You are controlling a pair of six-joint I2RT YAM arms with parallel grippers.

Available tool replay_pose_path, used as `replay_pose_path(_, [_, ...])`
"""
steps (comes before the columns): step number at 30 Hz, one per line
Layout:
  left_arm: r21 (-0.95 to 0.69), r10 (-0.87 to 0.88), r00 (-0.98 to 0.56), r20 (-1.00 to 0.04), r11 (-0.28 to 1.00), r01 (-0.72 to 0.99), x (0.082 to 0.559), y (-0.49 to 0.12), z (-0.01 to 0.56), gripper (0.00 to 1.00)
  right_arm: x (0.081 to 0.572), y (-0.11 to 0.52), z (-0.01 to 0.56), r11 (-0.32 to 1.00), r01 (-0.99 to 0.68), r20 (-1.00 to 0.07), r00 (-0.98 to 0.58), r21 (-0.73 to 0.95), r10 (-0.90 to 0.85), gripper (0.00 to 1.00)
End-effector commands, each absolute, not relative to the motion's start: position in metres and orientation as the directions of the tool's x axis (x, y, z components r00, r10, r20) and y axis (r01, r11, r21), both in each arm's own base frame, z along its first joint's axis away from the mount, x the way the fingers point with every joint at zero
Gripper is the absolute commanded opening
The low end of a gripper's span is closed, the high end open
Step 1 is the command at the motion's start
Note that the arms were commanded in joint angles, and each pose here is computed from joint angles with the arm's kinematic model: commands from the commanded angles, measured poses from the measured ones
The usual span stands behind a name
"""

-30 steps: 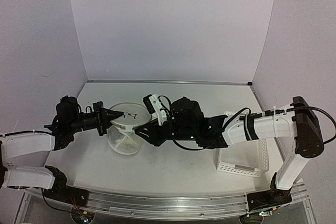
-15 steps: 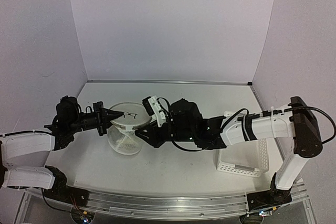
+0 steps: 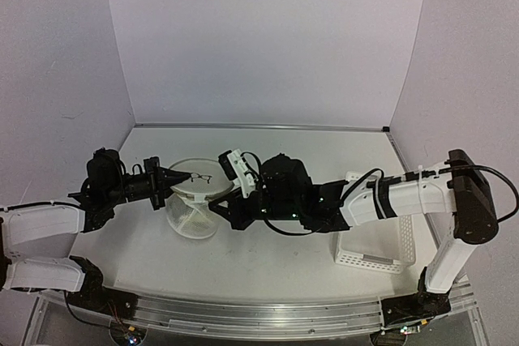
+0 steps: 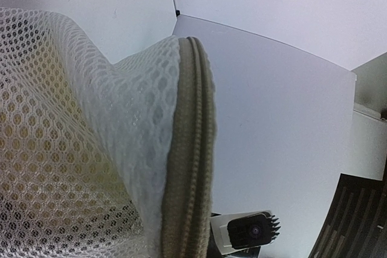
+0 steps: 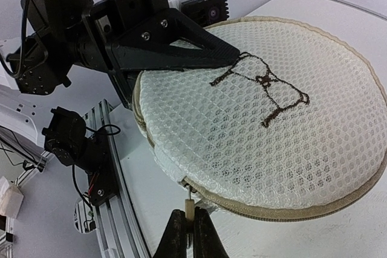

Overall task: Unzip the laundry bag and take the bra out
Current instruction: Pick up the zipper from the laundry bag, then unzip the zipper of the laundry bag.

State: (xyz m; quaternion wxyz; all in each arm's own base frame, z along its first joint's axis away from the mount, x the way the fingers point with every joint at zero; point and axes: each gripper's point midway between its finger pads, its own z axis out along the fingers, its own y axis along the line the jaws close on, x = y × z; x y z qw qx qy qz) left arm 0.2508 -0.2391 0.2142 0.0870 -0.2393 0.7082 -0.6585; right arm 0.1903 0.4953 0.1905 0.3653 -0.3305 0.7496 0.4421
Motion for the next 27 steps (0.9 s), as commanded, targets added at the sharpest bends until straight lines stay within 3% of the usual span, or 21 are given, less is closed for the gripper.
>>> replay_pose_path(1, [-0.993, -0.427, -0.897, 0.115, -0.024, -0.115, 0.253, -0.244, 0.250, 0.00, 0.192, 0.501, 0.230, 0.362, -0.836, -0.876, -0.474, 0.413, -0.095, 0.00])
replay_pose_path(15, [-0.997, -0.392, -0.917, 0.073, 0.000, -0.079, 0.250, -0.248, 0.250, 0.00, 0.194, 0.479, 0.226, 0.422, -0.831, -0.888, -0.445, 0.361, -0.117, 0.00])
replay_pose_path(27, [-0.999, -0.310, -0.950, -0.027, 0.033, 0.018, 0.249, -0.260, 0.259, 0.00, 0.198, 0.450, 0.208, 0.507, -0.811, -0.892, -0.422, 0.292, -0.163, 0.00])
